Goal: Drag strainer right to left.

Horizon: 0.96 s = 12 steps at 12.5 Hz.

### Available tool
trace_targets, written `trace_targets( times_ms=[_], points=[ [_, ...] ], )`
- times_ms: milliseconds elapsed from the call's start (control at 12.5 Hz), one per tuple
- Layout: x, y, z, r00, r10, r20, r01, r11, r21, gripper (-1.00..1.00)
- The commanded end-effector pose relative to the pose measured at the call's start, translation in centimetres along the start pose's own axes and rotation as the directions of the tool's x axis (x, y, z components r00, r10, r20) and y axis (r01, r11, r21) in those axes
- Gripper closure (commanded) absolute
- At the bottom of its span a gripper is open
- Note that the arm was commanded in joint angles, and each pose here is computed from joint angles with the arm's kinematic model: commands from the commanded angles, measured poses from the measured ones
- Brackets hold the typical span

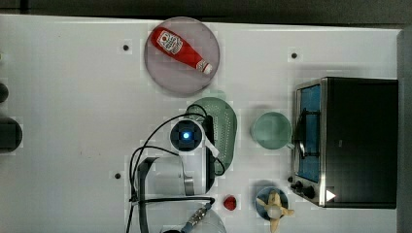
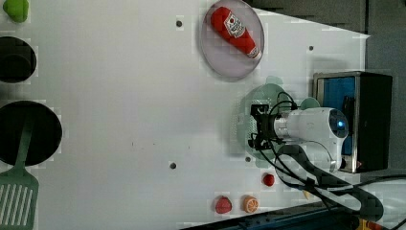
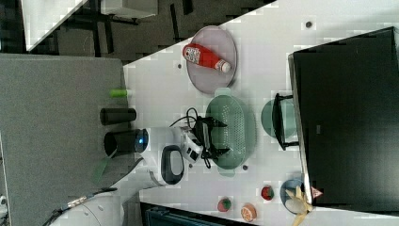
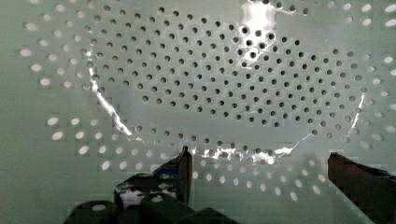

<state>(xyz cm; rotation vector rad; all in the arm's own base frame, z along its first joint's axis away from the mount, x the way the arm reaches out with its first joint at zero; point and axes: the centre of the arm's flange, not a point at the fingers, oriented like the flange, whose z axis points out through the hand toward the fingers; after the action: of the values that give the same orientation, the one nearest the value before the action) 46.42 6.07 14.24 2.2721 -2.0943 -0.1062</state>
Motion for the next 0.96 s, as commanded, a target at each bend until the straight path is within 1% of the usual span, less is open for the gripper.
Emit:
trace_targets(
  times_ms=[80, 320, 640, 960],
  points=[
    [-4.3, -0.4, -1.1, 1.000, -0.015, 0.027, 0.014, 1.000, 0.023, -1.00],
    [-6.9, -0.2, -1.2, 0.998, -0.012, 0.054, 0.011, 1.000, 0.018, -1.00],
    [-10.7, -0.4, -1.3, 0.996, -0.017, 0.085, 0.018, 1.000, -0.008, -1.00],
    [-14.8, -1.0, -1.5, 0.991, 0.001, 0.131, 0.000, 1.000, -0.008, -1.00]
  ],
)
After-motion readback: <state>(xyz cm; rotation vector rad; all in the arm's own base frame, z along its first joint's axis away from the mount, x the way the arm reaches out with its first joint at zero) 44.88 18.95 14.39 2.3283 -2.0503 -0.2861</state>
